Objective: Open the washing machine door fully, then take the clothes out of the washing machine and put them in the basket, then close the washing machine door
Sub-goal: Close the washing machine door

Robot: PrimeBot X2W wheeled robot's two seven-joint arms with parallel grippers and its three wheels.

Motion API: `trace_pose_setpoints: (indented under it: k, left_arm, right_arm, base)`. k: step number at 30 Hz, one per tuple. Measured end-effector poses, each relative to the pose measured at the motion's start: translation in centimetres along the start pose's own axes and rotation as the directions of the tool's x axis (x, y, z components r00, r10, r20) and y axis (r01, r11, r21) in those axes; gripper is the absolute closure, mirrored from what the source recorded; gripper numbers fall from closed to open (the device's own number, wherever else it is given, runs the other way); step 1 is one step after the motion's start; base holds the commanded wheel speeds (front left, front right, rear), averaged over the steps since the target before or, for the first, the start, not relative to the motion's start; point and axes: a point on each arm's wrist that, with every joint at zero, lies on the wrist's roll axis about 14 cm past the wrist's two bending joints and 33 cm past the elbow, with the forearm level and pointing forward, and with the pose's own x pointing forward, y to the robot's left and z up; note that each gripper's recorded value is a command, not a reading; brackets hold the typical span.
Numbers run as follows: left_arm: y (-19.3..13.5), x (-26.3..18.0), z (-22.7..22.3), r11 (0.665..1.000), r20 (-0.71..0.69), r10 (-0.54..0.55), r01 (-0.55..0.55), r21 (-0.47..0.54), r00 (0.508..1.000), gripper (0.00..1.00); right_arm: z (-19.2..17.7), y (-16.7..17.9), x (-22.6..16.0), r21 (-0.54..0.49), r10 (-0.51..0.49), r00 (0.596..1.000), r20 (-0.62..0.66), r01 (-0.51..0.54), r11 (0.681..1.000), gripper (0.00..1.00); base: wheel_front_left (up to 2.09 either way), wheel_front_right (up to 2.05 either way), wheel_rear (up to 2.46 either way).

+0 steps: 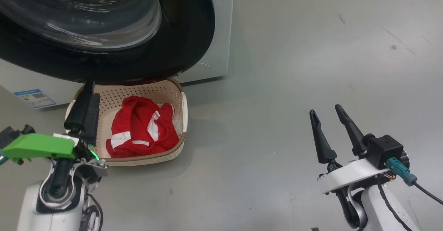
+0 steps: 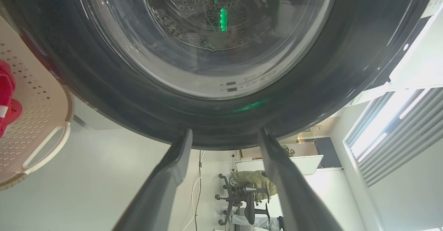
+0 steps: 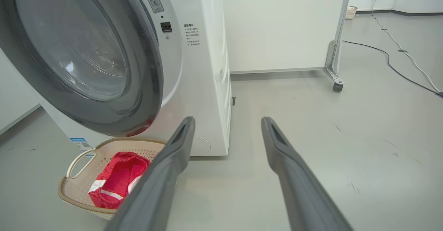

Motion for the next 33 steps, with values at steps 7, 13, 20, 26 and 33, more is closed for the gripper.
trace_pose_setpoints:
  k: [7,13,20,26,33]
  left_arm:
    - [0.3,-3.7,1.1,0.999,0.069,0.017,-0.014,-0.031,0.997,0.0]
    - [-0.7,-5.9,1.7,1.0,0.135,-0.001,0.002,-0.005,0.991,0.0]
    - [-1.5,-8.1,2.1,0.963,0.189,-0.005,-0.046,0.264,0.982,0.0]
    - [-3.1,-9.7,3.5,0.856,0.244,-0.06,-0.076,0.511,0.968,0.0]
    - [-4.7,-10.7,4.4,0.567,0.233,-0.129,-0.121,0.815,0.964,0.0]
  right_arm:
    - [0.0,0.7,-0.5,-0.01,0.027,1.0,-0.002,-0.027,1.0,0.0]
    - [0.3,1.6,-0.6,-0.013,0.055,0.998,0.006,-0.055,0.998,0.0]
    - [0.5,2.5,-1.2,-0.018,0.081,0.997,0.013,-0.08,0.997,0.0]
    - [0.9,2.9,-1.5,-0.028,0.091,0.996,0.024,-0.091,0.995,0.0]
    - [1.8,2.9,-1.4,-0.043,0.09,0.995,0.052,-0.087,0.995,0.0]
  base:
    - [0.0,0.0,0.0]
    - [0.0,0.0,0.0]
    - [0.0,0.0,0.0]
    - [0.0,0.0,0.0]
    - [0.0,0.0,0.0]
